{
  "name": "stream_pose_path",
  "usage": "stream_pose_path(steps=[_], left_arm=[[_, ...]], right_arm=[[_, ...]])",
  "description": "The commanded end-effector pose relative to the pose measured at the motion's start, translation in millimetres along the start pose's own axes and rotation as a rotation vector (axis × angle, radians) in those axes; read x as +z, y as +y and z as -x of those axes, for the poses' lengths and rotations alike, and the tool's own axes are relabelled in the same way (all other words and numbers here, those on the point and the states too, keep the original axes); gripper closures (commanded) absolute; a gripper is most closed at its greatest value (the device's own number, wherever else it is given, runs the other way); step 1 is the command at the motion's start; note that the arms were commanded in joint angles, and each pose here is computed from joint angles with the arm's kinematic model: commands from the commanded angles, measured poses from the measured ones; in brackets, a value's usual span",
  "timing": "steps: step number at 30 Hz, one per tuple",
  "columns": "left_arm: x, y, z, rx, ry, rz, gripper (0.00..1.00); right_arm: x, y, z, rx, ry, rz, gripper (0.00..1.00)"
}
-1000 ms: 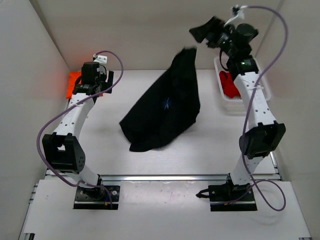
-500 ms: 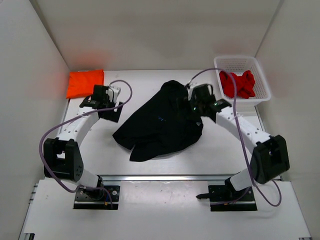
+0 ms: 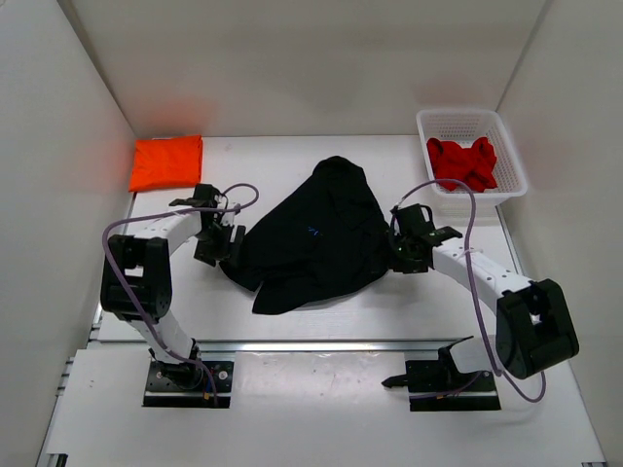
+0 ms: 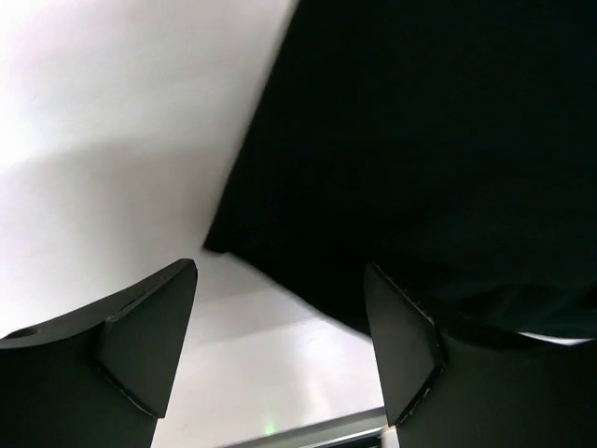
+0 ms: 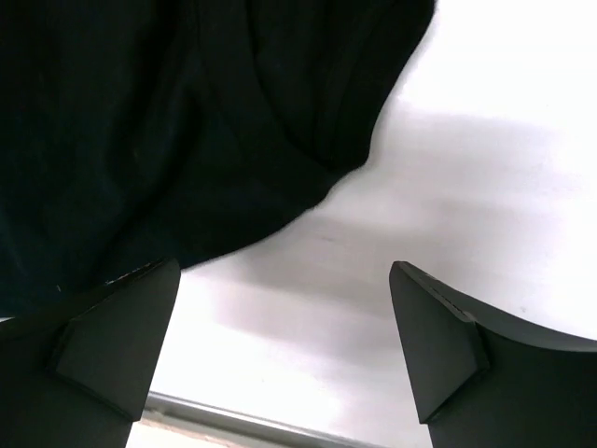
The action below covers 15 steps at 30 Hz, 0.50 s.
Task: Fold and stack the t-shirts
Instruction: Move the tshirt to the center of the board, then flatten out the tshirt
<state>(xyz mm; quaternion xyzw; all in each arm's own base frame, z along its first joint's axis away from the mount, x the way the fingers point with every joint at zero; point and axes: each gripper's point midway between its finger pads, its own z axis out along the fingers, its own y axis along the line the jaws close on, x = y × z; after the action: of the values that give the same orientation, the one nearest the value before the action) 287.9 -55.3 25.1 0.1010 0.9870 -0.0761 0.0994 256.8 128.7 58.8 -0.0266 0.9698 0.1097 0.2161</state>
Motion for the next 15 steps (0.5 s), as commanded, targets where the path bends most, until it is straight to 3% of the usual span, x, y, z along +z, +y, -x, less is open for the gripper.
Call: stream_pose_path(steps=[1, 5, 8, 11, 12, 14, 15], left_arm=[[0.8, -18.1, 21.4, -0.067, -0.057, -0.108, 0.17], [11.5, -26.7, 22.5, -0.105, -0.036, -0.148, 0.21], [16.7, -34.9, 26.7, -0.092, -0.028, -0.168, 0.33], [25.9, -40.3, 23.1, -0.065, 0.000, -0.168, 0.66], [25.2, -38.9, 24.1, -0.069, -0.003, -0.164, 0.71], [27.7, -35.0, 23.7, -0.067, 0.003, -0.155, 0.88], [25.1, -33.2, 26.4, -0.062, -0.008, -0.147, 0.91]], right_arm=[[7.2, -2.4, 10.0, 0.091, -0.051, 0.036, 0.08], [12.9, -1.7, 19.4, 0.129, -0.081, 0.066, 0.10], [21.7, 4.7, 26.0, 0.093, -0.082, 0.056, 0.11], [30.4, 8.7, 30.5, 0.072, -0.052, 0.033, 0.13], [30.5, 10.5, 36.1, 0.072, -0.055, 0.041, 0.16], [38.4, 7.7, 36.6, 0.097, -0.028, 0.054, 0.34], [38.5, 9.9, 35.7, 0.111, -0.018, 0.081, 0.41]])
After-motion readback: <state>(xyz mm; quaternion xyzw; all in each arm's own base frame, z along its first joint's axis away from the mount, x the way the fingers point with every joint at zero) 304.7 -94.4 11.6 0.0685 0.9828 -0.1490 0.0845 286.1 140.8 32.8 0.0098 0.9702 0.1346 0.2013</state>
